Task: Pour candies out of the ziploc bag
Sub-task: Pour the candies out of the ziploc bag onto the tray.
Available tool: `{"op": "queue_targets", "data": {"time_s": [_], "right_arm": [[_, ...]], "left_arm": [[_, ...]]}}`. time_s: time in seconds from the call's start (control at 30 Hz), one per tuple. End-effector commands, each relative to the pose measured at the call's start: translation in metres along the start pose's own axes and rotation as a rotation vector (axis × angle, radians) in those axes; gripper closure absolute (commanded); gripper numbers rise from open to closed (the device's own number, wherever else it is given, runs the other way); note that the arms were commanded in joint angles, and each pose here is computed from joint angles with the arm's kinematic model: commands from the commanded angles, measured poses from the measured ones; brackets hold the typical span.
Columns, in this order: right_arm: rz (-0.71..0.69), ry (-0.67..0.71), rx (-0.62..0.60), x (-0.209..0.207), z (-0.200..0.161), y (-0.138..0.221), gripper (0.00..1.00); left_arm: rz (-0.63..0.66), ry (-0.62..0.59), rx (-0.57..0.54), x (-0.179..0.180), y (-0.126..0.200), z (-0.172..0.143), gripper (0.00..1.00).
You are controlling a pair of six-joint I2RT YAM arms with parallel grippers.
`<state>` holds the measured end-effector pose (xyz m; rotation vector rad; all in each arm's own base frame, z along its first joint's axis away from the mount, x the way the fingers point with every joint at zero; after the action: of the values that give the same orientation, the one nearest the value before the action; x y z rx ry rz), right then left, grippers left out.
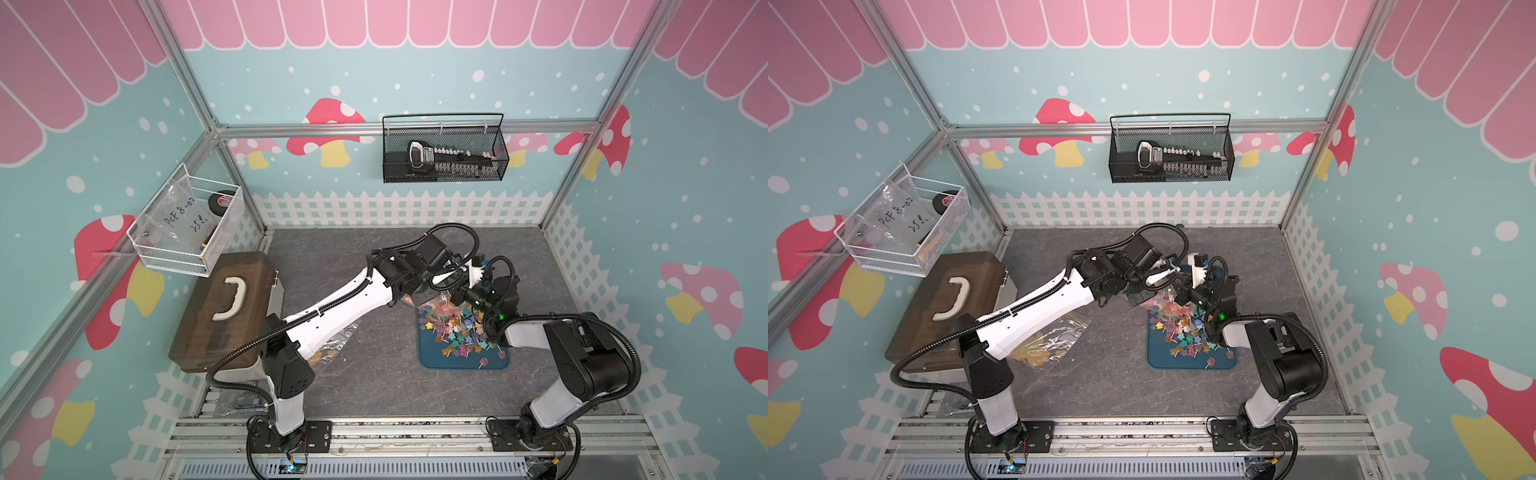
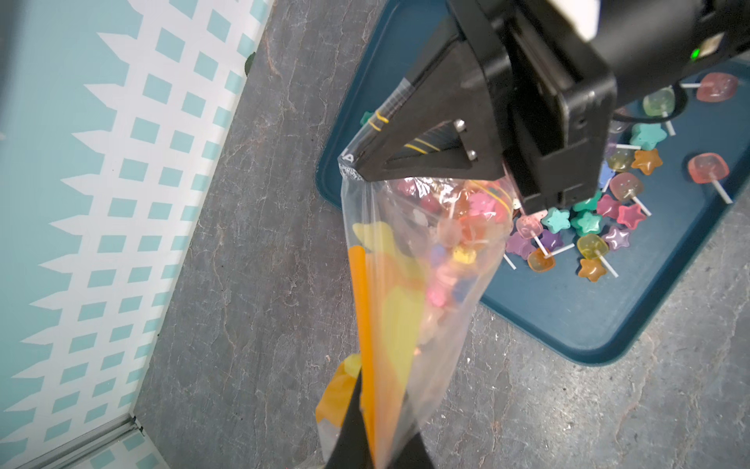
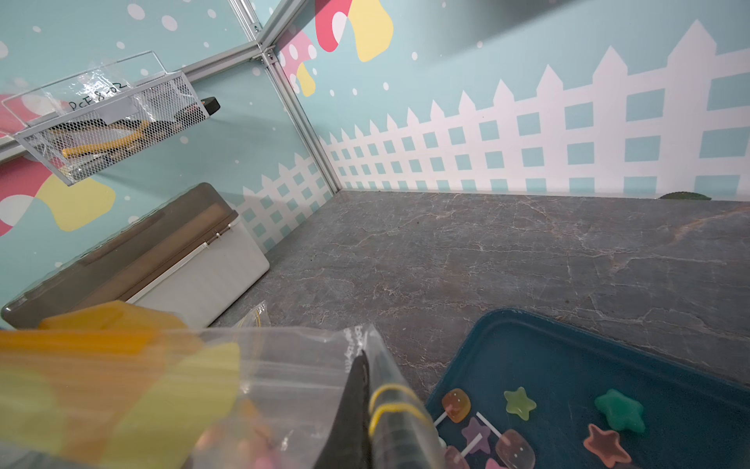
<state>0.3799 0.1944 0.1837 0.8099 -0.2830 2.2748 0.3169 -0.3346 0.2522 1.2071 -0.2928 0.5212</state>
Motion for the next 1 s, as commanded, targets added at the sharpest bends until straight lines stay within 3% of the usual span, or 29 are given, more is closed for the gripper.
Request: {"op": "queue_targets", "data": {"time_s": [0.0, 0.03, 0.97], "right_arm": [[-0.141, -0.063, 0.002, -0.039, -0.007, 0.005, 1.0], [-0.14, -0.066, 0.003, -0.039, -0.007, 0.005, 1.0], [-0.112, -0.076, 0.003, -0.035, -0.007, 0.004, 1.0]], "left_arm": [[0.045, -0.028, -0.078, 0.008, 0.034, 0.019, 1.0], [0.049, -0.069, -0.078, 0.008, 0.035, 0.02, 1.0], [0.095, -0.102, -0.118, 0.007, 0.052, 0.039, 1.0]]}}
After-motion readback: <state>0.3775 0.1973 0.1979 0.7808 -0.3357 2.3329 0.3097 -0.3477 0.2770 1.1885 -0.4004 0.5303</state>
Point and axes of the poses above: each gripper's point midway between its finger pads, its own y axis back along the fingers, its own x axis along the line the jaws close on, z = x × y, the point moved 1 cm from there along y, back along the fingers, and after that the axes turned 15 degrees about -y, right-handed, at the moved point
